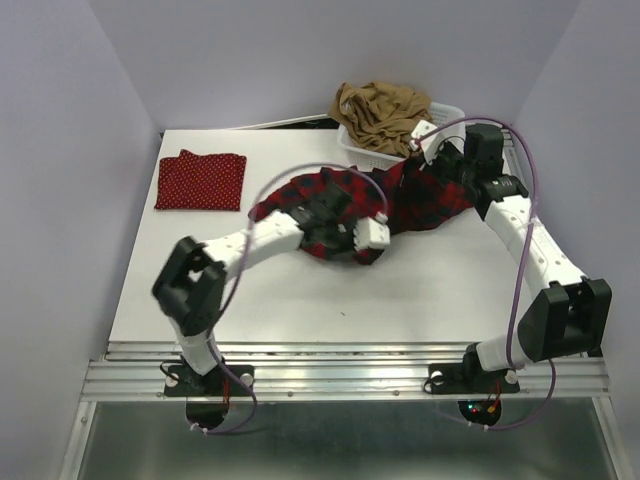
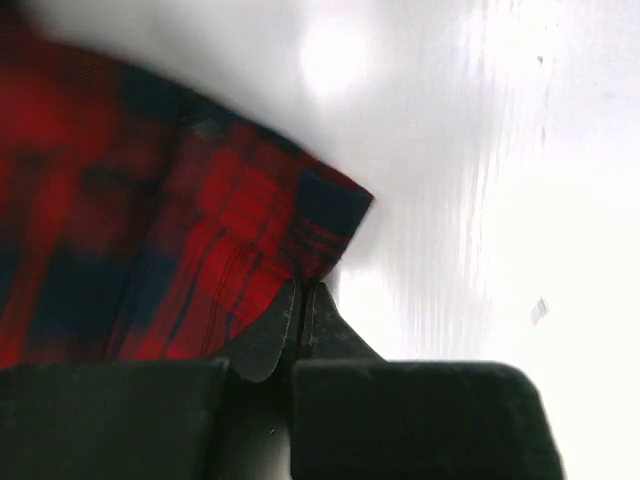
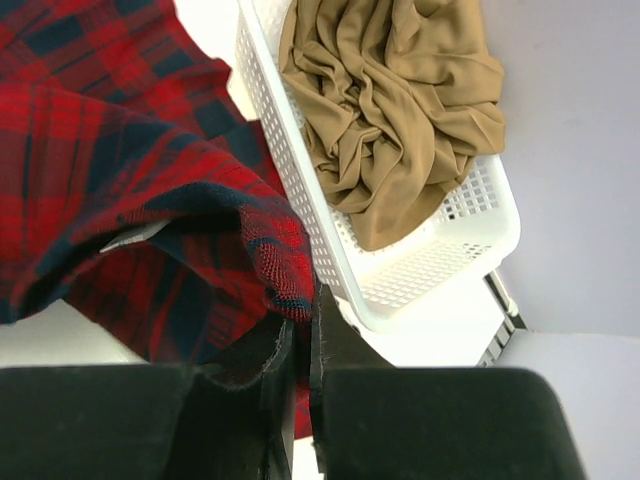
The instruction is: Fold and stack the skirts
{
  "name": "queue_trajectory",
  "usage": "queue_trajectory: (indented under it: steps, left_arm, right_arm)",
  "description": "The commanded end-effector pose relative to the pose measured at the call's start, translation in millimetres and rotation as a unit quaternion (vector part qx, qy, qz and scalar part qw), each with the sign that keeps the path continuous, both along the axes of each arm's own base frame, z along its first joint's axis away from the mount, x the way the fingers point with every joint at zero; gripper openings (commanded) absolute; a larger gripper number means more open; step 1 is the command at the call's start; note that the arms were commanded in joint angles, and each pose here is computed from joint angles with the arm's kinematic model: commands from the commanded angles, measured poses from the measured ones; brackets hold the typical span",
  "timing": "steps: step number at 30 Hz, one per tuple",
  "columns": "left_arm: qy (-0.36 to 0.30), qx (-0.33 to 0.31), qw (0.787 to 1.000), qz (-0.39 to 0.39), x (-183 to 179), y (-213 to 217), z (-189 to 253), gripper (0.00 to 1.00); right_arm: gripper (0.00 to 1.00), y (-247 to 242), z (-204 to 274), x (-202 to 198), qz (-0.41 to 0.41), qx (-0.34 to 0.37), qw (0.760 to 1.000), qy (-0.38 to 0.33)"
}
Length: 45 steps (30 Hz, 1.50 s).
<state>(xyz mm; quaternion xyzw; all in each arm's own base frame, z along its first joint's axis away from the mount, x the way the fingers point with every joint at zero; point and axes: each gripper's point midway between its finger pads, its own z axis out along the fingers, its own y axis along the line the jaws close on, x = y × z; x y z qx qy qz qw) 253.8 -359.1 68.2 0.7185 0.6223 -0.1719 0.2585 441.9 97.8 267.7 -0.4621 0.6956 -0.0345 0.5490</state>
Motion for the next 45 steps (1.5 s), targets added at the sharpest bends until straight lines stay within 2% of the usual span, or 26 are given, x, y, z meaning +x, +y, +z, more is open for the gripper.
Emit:
queue_trajectory:
  steps: [1,4,7,9,10,11,12,13,14,18,19,20,24,25,30,32,33,34,36,37,38,39,40,41,42,45]
  left_arm:
    - [-0.003,-0.17,0.979,0.11,30,65,159,0.0]
    - [-0.048,-0.228,0.958,0.169,56,113,217,0.0]
    - [-0.067,-0.267,0.937,0.213,74,139,253,0.0]
    - [-0.092,-0.295,0.914,0.265,102,171,273,0.0]
    - [-0.088,-0.314,0.9,0.29,113,180,284,0.0]
    - [-0.112,-0.333,0.88,0.318,133,204,299,0.0]
    - [-0.113,-0.352,0.866,0.337,147,213,313,0.0]
    - [-0.13,-0.357,0.858,0.345,159,225,324,0.0]
    - [-0.13,-0.366,0.848,0.362,170,234,331,0.0]
    - [-0.184,-0.409,0.801,0.397,231,288,398,0.0]
    - [-0.189,-0.423,0.791,0.401,237,294,412,0.0]
    - [-0.205,-0.429,0.782,0.403,244,303,422,0.0]
    - [-0.303,-0.455,0.742,0.39,259,330,488,0.0]
    - [-0.318,-0.456,0.734,0.39,258,333,497,0.0]
    - [-0.403,-0.456,0.709,0.356,233,337,537,0.0]
    - [-0.426,-0.44,0.715,0.337,215,333,533,0.0]
    - [-0.434,-0.436,0.718,0.326,200,328,536,0.0]
    - [-0.424,-0.413,0.736,0.329,209,326,507,0.0]
    - [-0.407,-0.387,0.765,0.314,206,310,475,0.0]
    - [-0.388,-0.364,0.785,0.316,202,304,439,0.0]
    - [-0.397,-0.323,0.806,0.299,199,300,414,0.0]
    - [-0.384,-0.296,0.825,0.29,194,293,386,0.0]
    - [-0.356,-0.268,0.852,0.274,180,277,339,0.0]
    - [-0.347,-0.248,0.869,0.252,168,265,316,0.0]
    - [-0.324,-0.208,0.897,0.216,143,251,268,0.0]
    - [-0.274,-0.169,0.933,0.16,95,229,206,0.0]
  right_arm:
    - [0.01,2,78,-1,-0.002,0.043,0.995,-0.09]
    - [0.01,9,100,9,0.002,0.076,0.991,-0.109]
    - [0.01,20,123,20,0.018,0.107,0.987,-0.121]
    - [0.01,31,122,37,0.037,0.127,0.984,-0.115]
    - [0.01,47,142,41,0.052,0.138,0.98,-0.133]
    - [0.01,48,153,51,0.047,0.148,0.977,-0.147]
    - [0.01,59,137,72,0.048,0.164,0.977,-0.126]
    - [0.01,62,143,83,0.047,0.173,0.975,-0.131]
    - [0.01,62,179,93,0.047,0.189,0.966,-0.173]
    - [0.01,81,225,144,0.049,0.243,0.938,-0.242]
    - [0.01,84,201,174,0.04,0.244,0.94,-0.236]
    - [0.01,86,249,166,0.049,0.257,0.919,-0.294]
    - [0.01,107,263,174,0.07,0.28,0.871,-0.398]
    - [0.01,103,282,161,0.081,0.286,0.838,-0.458]
    - [0.01,111,306,143,0.09,0.337,0.789,-0.506]
    - [0.01,118,289,146,0.103,0.33,0.799,-0.492]
    - [0.01,116,304,128,0.113,0.323,0.796,-0.499]
    - [0.01,126,255,146,0.117,0.308,0.829,-0.453]
    - [0.01,140,223,136,0.159,0.269,0.848,-0.429]
    - [0.01,140,225,119,0.174,0.254,0.848,-0.432]
    - [0.01,152,165,117,0.204,0.226,0.869,-0.389]
    - [0.01,153,144,109,0.218,0.193,0.874,-0.388]
    - [0.01,152,142,91,0.232,0.179,0.872,-0.392]
    - [0.01,157,122,78,0.259,0.159,0.874,-0.378]
    - [0.01,154,85,61,0.269,0.131,0.884,-0.359]
    - [0.01,141,19,27,0.293,0.105,0.901,-0.303]
